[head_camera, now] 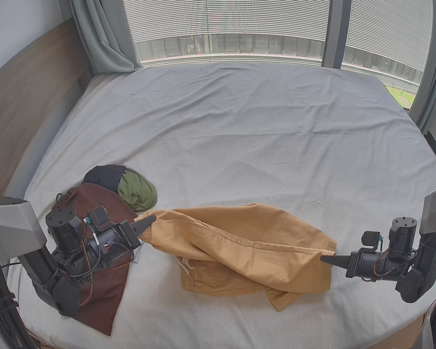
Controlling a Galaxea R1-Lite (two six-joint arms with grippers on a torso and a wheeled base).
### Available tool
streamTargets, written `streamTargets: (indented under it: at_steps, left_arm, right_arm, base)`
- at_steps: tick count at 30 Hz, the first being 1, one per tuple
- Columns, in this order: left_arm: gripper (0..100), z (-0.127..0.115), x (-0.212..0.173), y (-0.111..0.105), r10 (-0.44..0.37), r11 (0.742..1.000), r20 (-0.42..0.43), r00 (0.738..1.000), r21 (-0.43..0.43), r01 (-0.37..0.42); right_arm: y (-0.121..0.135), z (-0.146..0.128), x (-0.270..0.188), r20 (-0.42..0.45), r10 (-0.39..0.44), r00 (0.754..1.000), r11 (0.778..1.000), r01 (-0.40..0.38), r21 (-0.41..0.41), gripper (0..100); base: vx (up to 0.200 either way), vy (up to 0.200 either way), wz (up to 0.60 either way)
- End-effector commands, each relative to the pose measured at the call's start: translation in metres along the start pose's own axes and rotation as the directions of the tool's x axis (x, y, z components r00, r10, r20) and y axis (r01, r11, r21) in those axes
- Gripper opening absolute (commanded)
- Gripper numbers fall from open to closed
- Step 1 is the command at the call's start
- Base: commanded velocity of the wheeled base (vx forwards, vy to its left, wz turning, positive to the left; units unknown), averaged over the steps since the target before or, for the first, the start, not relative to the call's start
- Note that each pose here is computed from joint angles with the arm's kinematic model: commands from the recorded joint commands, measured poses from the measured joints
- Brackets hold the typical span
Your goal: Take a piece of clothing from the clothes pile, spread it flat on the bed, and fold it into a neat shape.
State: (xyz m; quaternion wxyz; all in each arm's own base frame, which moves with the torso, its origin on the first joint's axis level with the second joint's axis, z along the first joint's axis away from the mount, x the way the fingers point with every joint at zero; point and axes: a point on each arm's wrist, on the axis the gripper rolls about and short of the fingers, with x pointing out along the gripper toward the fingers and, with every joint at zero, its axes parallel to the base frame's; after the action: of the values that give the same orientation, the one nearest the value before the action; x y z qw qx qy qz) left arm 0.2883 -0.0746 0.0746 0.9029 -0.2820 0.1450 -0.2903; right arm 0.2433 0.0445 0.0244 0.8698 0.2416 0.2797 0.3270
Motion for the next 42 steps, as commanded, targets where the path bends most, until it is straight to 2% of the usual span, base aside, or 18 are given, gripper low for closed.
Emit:
streamTargets:
  at_steps: [1,17,26,39,40,42]
  left_arm:
    - [0,-0.001,0.002,0.002,0.002,1.000,-0.005,1.000,-0.002,-0.002]
    - [0,-0.002,0.001,0.001,0.002,1.000,-0.008,1.000,-0.002,-0.002]
    - [0,-0.002,0.001,0.000,0.000,1.000,-0.008,1.000,-0.001,0.000]
    - [0,-0.002,0.001,0.001,0.000,1.000,-0.006,1.000,-0.001,0.000]
    - [0,-0.002,0.001,0.001,0.000,1.000,-0.006,1.000,-0.001,0.000]
    - [0,-0.002,0.001,0.001,0.000,1.000,-0.008,1.000,-0.003,0.000]
  right_arm:
    - [-0.001,-0.003,0.001,-0.014,-0.002,1.000,1.000,0.002,0.009,100]
    - [0.002,0.002,0.013,-0.006,0.028,1.000,1.000,-0.028,-0.005,100]
    - [0.007,0.004,0.028,-0.009,0.068,0.998,0.995,-0.067,0.078,100]
    - [0.007,0.006,0.035,-0.003,0.077,0.997,0.988,-0.076,0.136,100]
    - [0.007,0.006,0.035,-0.003,0.077,0.997,0.988,-0.076,0.138,0]
    - [0.007,0.006,0.035,-0.005,0.076,0.997,0.987,-0.074,0.139,0]
  base:
    - [0.000,0.000,0.00]
    - [0.000,0.000,0.00]
    - [0.000,0.000,0.00]
    - [0.000,0.000,0.00]
    - [0.000,0.000,0.00]
    - [0.000,0.000,0.00]
